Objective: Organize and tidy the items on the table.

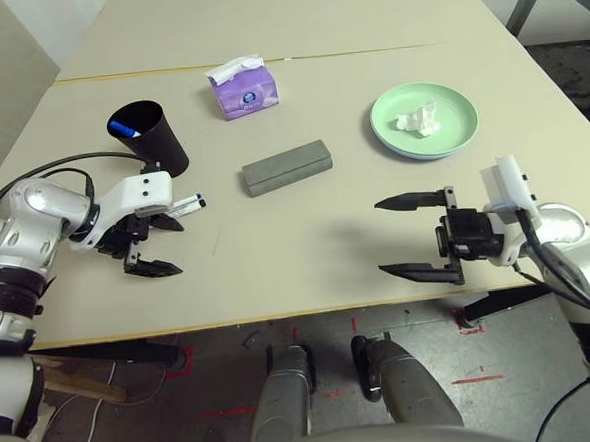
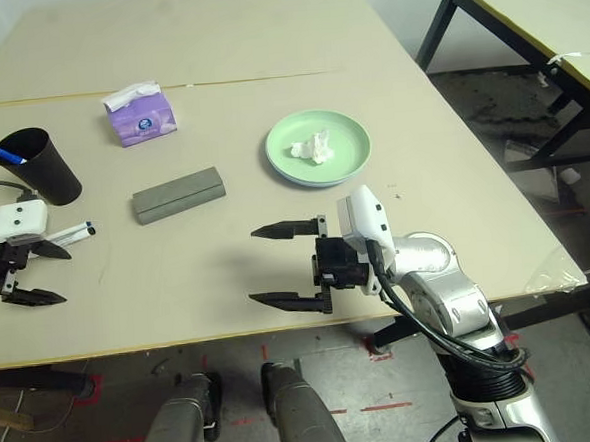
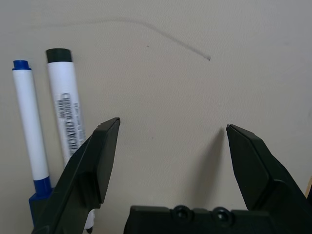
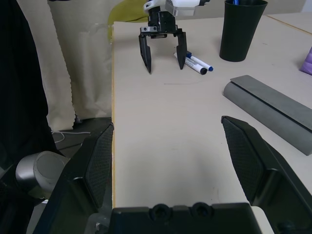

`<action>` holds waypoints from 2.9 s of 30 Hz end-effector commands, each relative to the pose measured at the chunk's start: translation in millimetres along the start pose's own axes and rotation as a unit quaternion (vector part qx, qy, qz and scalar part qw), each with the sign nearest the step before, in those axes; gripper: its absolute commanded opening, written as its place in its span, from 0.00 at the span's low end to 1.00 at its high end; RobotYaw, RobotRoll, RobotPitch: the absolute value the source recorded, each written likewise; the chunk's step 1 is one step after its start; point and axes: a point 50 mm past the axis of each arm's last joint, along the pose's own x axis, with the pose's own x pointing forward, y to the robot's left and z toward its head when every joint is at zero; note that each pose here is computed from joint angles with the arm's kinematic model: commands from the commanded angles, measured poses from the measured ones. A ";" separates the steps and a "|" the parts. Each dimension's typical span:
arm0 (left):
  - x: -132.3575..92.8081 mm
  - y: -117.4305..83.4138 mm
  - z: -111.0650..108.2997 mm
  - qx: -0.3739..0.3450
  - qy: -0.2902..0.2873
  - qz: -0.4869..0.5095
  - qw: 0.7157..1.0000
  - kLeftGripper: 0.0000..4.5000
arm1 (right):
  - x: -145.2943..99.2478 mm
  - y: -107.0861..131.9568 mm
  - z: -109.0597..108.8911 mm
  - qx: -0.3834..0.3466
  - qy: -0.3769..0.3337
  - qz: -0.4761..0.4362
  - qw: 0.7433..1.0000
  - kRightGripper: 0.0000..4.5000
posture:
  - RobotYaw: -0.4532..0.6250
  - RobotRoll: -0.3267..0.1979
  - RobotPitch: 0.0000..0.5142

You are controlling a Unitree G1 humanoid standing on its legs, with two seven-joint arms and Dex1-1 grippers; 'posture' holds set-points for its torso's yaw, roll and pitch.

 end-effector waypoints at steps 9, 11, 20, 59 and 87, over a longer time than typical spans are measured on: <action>1.7 -1.8 -9.1 -0.027 0.015 -0.024 0.999 0.63 | 6.9 5.0 -1.9 0.001 -0.007 0.010 1.000 1.00 | 0.30 0.62 0.40; 1.5 -1.3 -9.3 -0.028 0.016 -0.024 0.999 0.48 | 7.2 5.1 -2.2 0.001 -0.008 0.009 1.000 1.00 | 0.30 0.62 0.40; -2.1 0.6 -10.2 -0.035 0.014 -0.021 0.999 0.00 | 8.6 2.6 -3.4 -0.005 -0.007 0.008 1.000 1.00 | 0.30 0.62 0.38; -33.0 26.0 2.4 -0.036 0.019 0.068 0.997 0.99 | 15.7 -0.5 -3.8 -0.015 -0.006 0.013 1.000 1.00 | 0.30 0.62 0.39; -5.7 37.0 -8.2 -0.066 0.014 0.099 0.993 0.99 | 15.7 1.4 4.8 -0.022 -0.001 0.016 1.000 1.00 | 0.28 0.62 0.36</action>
